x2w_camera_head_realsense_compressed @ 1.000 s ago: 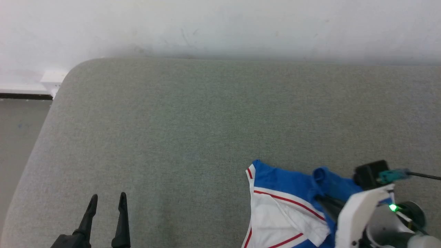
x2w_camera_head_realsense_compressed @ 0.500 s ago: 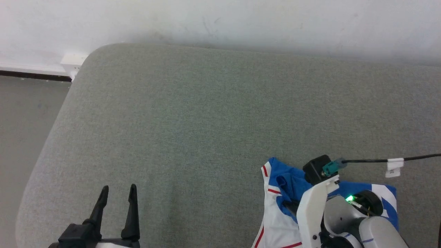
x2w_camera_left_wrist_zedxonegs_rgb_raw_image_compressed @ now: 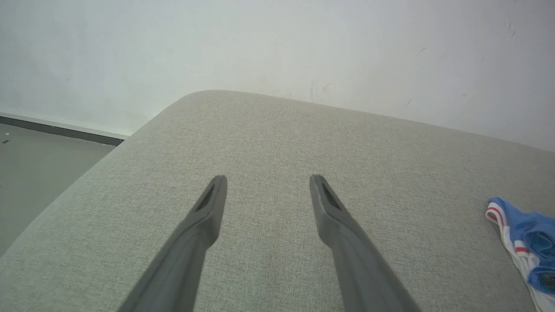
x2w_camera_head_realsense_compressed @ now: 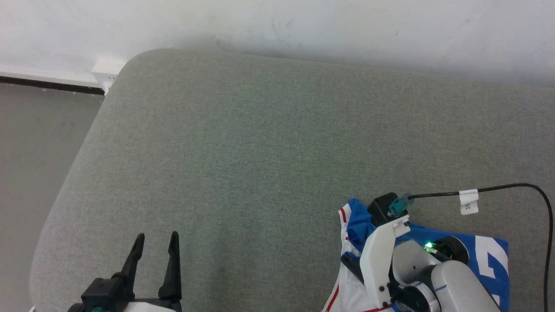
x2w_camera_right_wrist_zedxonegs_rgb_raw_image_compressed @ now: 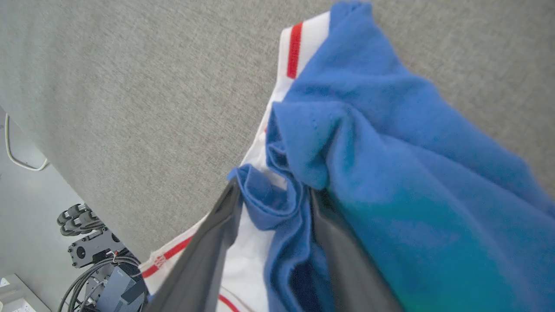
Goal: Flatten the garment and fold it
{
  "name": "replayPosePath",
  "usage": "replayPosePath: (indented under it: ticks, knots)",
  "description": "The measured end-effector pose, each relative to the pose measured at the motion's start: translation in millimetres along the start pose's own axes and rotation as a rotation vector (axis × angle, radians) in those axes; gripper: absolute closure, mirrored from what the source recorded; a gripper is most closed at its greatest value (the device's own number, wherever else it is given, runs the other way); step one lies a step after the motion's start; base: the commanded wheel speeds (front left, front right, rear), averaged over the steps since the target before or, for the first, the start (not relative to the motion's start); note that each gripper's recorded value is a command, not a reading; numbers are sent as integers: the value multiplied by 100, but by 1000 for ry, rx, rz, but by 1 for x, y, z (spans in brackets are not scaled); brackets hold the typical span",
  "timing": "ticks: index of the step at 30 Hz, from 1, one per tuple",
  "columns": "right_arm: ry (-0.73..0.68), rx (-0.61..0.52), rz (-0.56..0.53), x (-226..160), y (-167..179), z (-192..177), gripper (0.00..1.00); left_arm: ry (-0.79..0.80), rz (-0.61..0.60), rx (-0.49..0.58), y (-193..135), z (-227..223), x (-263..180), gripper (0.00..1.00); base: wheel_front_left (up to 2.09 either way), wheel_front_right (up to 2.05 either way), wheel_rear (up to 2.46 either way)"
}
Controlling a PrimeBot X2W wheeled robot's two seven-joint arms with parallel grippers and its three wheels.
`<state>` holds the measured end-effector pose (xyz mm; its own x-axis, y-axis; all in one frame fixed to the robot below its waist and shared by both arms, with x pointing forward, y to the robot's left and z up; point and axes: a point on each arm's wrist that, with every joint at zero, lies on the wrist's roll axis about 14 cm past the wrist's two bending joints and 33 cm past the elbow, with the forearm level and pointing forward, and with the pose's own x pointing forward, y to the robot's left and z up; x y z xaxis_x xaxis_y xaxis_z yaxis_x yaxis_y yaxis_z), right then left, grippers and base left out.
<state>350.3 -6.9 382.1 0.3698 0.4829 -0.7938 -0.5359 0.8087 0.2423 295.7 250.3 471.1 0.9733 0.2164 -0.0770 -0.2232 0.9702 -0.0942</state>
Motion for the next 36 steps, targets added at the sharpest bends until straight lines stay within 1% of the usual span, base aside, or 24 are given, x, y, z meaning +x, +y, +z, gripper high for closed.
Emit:
replayPosePath:
  ticks: [3,7,9,11,15,18,20,23,26,32,36]
  knots:
    - [-53,35,18,-8,2,12,0,0,-12,-4,-3,0,2,0,0,0,0]
    - [-192,103,-2,-36,-15,41,0,-6,-40,-6,-11,1,7,0,0,0,0]
    - [-270,137,-50,-55,-34,51,0,-9,-55,-4,-15,2,9,0,0,0,0]
    - [-348,169,-135,-79,-62,53,0,-14,-70,-4,-19,4,12,0,0,0,0]
    - [-437,242,-322,-121,-112,29,0,-24,-104,-5,-29,7,17,0,0,0,0]
    - [-433,275,-442,-142,-138,-5,0,-32,-118,-1,-32,9,19,0,0,0,0]
    - [-422,330,-491,-150,-148,-30,0,-34,-116,2,-32,10,19,0,0,0,0]
    - [-396,394,-502,-149,-149,-56,0,-29,-129,10,-33,9,18,0,0,0,0]
    - [-389,427,-504,-143,-149,-66,0,-31,-139,15,-35,10,18,0,0,0,0]
    - [-360,460,-466,-120,-148,-71,0,-31,-139,29,-31,15,17,0,0,0,0]
    - [-311,484,-440,-101,-148,-75,0,-21,-131,41,-27,14,16,0,0,0,0]
